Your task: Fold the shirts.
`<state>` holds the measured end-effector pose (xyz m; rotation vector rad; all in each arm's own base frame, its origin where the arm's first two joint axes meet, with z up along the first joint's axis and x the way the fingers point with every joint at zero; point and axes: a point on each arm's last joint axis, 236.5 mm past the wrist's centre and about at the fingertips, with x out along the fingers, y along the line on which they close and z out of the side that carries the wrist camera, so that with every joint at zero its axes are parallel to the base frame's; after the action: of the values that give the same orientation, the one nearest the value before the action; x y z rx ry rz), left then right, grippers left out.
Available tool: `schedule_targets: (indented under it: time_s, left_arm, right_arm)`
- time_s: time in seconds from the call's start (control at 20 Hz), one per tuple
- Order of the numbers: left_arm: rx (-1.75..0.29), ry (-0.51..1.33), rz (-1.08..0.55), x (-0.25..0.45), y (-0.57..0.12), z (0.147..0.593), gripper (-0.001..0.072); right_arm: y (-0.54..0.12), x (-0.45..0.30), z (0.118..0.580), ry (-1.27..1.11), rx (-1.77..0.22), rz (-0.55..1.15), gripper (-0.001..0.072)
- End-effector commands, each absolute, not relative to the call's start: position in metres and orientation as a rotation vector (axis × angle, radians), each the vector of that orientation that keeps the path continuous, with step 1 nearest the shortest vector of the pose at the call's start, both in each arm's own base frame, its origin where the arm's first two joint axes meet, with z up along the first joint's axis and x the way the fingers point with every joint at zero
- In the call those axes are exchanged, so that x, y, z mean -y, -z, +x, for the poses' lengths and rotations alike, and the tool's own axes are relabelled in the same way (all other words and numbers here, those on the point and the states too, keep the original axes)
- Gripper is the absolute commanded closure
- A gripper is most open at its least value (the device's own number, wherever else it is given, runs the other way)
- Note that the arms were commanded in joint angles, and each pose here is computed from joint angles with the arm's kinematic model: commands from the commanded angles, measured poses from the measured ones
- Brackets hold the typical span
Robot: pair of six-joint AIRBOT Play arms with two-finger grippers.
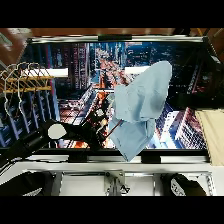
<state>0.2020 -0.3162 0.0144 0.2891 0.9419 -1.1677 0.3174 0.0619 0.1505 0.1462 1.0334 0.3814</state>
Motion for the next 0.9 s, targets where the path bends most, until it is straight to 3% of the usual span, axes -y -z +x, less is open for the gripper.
schedule_targets:
  time_s: [0.0,0.15,0.3,0.4,0.65,0.85]
  left_arm:
    - [-0.985,1.181,0.281,0.314,-0.016,0.195,0.0665]
    - [-0.991,1.185,0.334,0.308,-0.015,0.195,0.0665]
    - [-1.006,1.153,0.482,0.287,-0.008,0.202,0.0665]
    - [-0.991,1.132,0.542,0.280,-0.007,0.209,0.0665]
    - [-0.976,1.097,0.601,0.268,-0.006,0.221,0.0666]
    - [-0.979,1.093,0.670,0.258,-0.003,0.221,0.0665]
  right_arm:
    - [-0.194,-0.113,0.351,-0.584,-0.727,0.066,0.0080]
    - [-0.255,-0.133,0.360,-0.711,-0.415,-0.395,0.0082]
    - [-0.308,-0.095,0.386,-0.499,-0.257,-0.724,0.0082]
    - [-0.294,-0.077,0.386,-0.464,-0.329,-0.800,0.0082]
    - [-0.203,-0.089,0.337,-0.743,-0.714,-0.773,0.0080]
    - [-0.208,-0.090,0.350,-0.735,-0.656,-0.825,0.0038]
